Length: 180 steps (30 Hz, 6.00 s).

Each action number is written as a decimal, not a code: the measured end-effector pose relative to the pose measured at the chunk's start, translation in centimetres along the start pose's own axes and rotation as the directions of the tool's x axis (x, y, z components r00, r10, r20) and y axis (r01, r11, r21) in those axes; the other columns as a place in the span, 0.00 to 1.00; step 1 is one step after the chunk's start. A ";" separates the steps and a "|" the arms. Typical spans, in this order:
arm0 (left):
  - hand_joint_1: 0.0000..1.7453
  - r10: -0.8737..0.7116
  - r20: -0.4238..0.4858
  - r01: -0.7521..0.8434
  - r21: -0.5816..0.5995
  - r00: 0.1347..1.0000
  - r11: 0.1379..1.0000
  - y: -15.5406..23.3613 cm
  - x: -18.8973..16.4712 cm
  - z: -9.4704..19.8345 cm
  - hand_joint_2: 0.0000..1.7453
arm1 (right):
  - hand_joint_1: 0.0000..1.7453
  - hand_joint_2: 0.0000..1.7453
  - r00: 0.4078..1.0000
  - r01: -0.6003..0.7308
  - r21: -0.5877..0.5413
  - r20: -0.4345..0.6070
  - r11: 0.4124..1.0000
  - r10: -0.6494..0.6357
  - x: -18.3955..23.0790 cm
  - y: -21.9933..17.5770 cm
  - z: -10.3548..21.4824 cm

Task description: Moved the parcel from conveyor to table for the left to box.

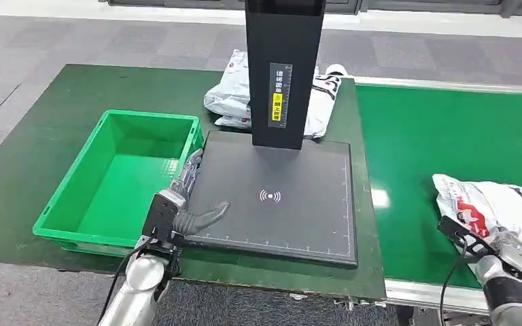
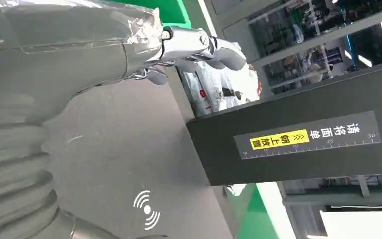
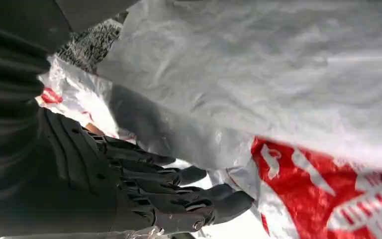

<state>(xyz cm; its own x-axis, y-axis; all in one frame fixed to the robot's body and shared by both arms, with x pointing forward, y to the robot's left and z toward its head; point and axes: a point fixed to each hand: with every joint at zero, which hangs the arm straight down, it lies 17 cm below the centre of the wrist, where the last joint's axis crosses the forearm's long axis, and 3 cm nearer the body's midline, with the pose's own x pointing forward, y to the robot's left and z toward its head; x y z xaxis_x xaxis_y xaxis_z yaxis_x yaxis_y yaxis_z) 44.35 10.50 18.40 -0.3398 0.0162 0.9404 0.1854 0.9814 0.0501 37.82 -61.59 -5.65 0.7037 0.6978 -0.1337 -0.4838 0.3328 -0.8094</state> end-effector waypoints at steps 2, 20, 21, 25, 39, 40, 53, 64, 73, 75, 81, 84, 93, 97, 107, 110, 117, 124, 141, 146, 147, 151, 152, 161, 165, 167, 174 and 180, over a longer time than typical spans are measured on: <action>0.00 0.002 -0.003 -0.002 -0.004 1.000 1.000 -0.1 0.0 -0.1 1.00 | 0.00 1.00 1.000 -0.005 0.018 -0.002 1.000 0.006 -0.1 0.6 0.0; 0.00 -0.041 -0.015 0.041 0.005 0.999 0.999 0.1 -0.7 -0.2 1.00 | 1.00 1.00 0.999 -0.034 0.058 0.010 0.998 0.033 0.1 1.4 0.1; 0.00 -0.041 -0.015 0.041 0.005 0.999 0.999 0.1 -0.7 -0.2 1.00 | 1.00 1.00 0.999 -0.037 0.057 0.011 0.998 0.037 0.2 1.4 0.1; 0.00 -0.041 -0.015 0.041 0.005 0.999 0.999 0.1 -0.6 -0.2 1.00 | 1.00 1.00 0.999 -0.037 0.038 0.013 0.999 0.036 0.4 1.1 0.1; 0.00 -0.037 -0.013 0.037 0.035 0.999 0.999 1.2 -0.1 0.8 1.00 | 1.00 1.00 0.761 0.414 0.157 0.481 0.897 -0.435 14.2 -2.3 4.4; 0.00 -0.037 -0.013 0.037 0.037 0.999 0.999 1.3 -0.1 0.9 1.00 | 1.00 1.00 0.754 0.422 0.157 0.486 0.893 -0.441 14.5 -2.5 4.5; 0.00 -0.041 0.006 0.040 0.038 0.999 0.998 0.8 0.1 0.9 1.00 | 1.00 1.00 -0.051 0.787 0.504 0.628 0.355 -0.777 21.1 -16.5 13.8; 0.00 -0.008 0.010 0.008 -0.008 1.000 1.000 -1.6 0.1 0.5 1.00 | 1.00 1.00 -0.331 0.812 0.564 0.658 0.151 -0.676 20.7 -25.4 19.0; 0.00 -0.003 0.007 0.003 -0.019 1.000 1.000 -2.1 0.0 0.4 1.00 | 1.00 1.00 -0.351 0.801 0.578 0.662 0.153 -0.662 21.1 -26.1 19.9; 0.00 0.000 0.009 0.000 -0.022 1.000 1.000 -2.2 0.1 0.4 1.00 | 1.00 1.00 -0.341 0.793 0.582 0.668 0.180 -0.661 22.0 -26.0 20.6; 0.00 0.028 0.009 -0.027 -0.076 1.000 0.997 -4.4 0.6 0.5 1.00 | 1.00 1.00 -0.146 0.755 0.523 0.722 0.395 -0.677 27.8 -23.6 23.6; 0.00 0.038 0.006 -0.037 -0.096 0.999 0.995 -5.1 0.7 0.7 1.00 | 1.00 1.00 -0.062 0.696 0.512 0.740 0.502 -0.670 31.0 -20.8 25.1; 0.00 0.070 0.053 -0.063 -0.128 0.996 0.990 -6.2 2.8 0.4 1.00 | 1.00 1.00 0.006 0.504 0.606 0.710 0.616 -0.704 39.4 -12.5 30.3; 0.00 0.068 0.083 -0.056 -0.142 0.994 0.988 -6.8 4.0 0.1 1.00 | 0.66 1.00 0.017 0.425 0.661 0.678 0.619 -0.735 42.3 -9.5 32.8; 0.00 0.066 0.140 -0.047 -0.131 0.988 0.990 -6.0 5.4 0.2 1.00 | 0.00 1.00 0.057 0.274 0.734 0.633 0.621 -0.772 46.4 -3.9 37.0; 0.00 0.065 0.150 -0.045 -0.133 0.987 0.990 -5.9 5.6 0.2 1.00 | 0.00 1.00 0.073 0.215 0.757 0.618 0.617 -0.783 47.1 -2.8 37.9; 0.00 0.069 0.184 -0.040 -0.158 0.981 0.987 -5.9 5.9 -0.2 1.00 | 0.00 1.00 0.161 -0.063 0.779 0.624 0.623 -0.764 47.4 2.6 40.8; 0.00 0.062 0.180 -0.033 -0.160 0.982 0.987 -5.6 5.4 -0.3 1.00 | 0.00 0.00 0.198 -0.136 0.763 0.646 0.632 -0.737 47.2 4.2 41.1; 0.00 0.033 0.187 -0.016 -0.093 0.982 0.996 -3.3 5.2 0.5 1.00 | 0.00 1.00 -0.013 -0.029 0.680 0.732 0.732 -0.681 48.5 -3.6 42.4; 0.00 0.033 0.189 -0.016 -0.088 0.981 0.996 -3.1 5.3 0.6 1.00 | 0.00 1.00 -0.034 -0.021 0.672 0.739 0.740 -0.673 48.5 -4.3 42.8; 0.00 0.031 0.189 -0.014 -0.087 0.981 0.996 -3.1 5.3 0.6 1.00 | 0.00 1.00 -0.046 -0.008 0.670 0.741 0.742 -0.669 48.5 -4.7 42.9; 0.00 0.009 0.177 0.004 -0.074 0.984 0.997 -2.8 5.0 1.1 1.00 | 0.00 1.00 -0.113 0.126 0.628 0.778 0.768 -0.617 47.9 -8.0 42.6; 0.00 0.003 0.173 0.009 -0.066 0.985 0.998 -2.6 4.9 1.3 1.00 | 0.00 1.00 -0.122 0.172 0.608 0.794 0.775 -0.596 47.4 -8.8 42.4; 0.00 -0.090 0.113 0.094 -0.027 0.989 0.995 -1.9 3.8 2.4 1.00 | 0.00 1.00 -0.364 0.512 0.578 0.816 0.636 -0.449 37.6 -12.9 45.7; 0.00 -0.359 0.073 0.362 -0.028 0.930 0.932 -2.1 2.2 2.5 1.00 | 0.00 1.00 -0.374 0.671 0.549 0.831 0.499 -0.412 32.4 -12.4 46.3; 0.00 -0.487 0.047 0.489 -0.057 0.872 0.870 -2.5 0.9 2.4 1.00 | 0.00 1.00 -0.364 0.728 0.518 0.847 0.448 -0.387 30.5 -12.4 46.8; 0.00 -0.620 0.035 0.614 -0.195 0.784 0.765 -5.6 -2.7 1.3 1.00 | 0.00 1.00 -0.425 0.743 0.560 0.818 0.367 -0.387 28.2 -13.1 48.9; 0.00 -0.624 0.024 0.614 -0.216 0.781 0.759 -6.1 -3.6 1.0 1.00 | 0.00 1.00 -0.435 0.752 0.564 0.813 0.342 -0.386 27.5 -13.6 48.9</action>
<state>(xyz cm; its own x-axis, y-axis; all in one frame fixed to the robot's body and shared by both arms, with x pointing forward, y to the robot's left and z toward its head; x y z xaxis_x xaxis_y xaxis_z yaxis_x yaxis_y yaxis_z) 43.57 4.68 14.36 -0.4029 -0.5955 0.6950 0.1312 0.7140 0.6878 38.32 -15.87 29.60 -0.5426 0.0840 0.8358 0.0700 0.9960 -0.0546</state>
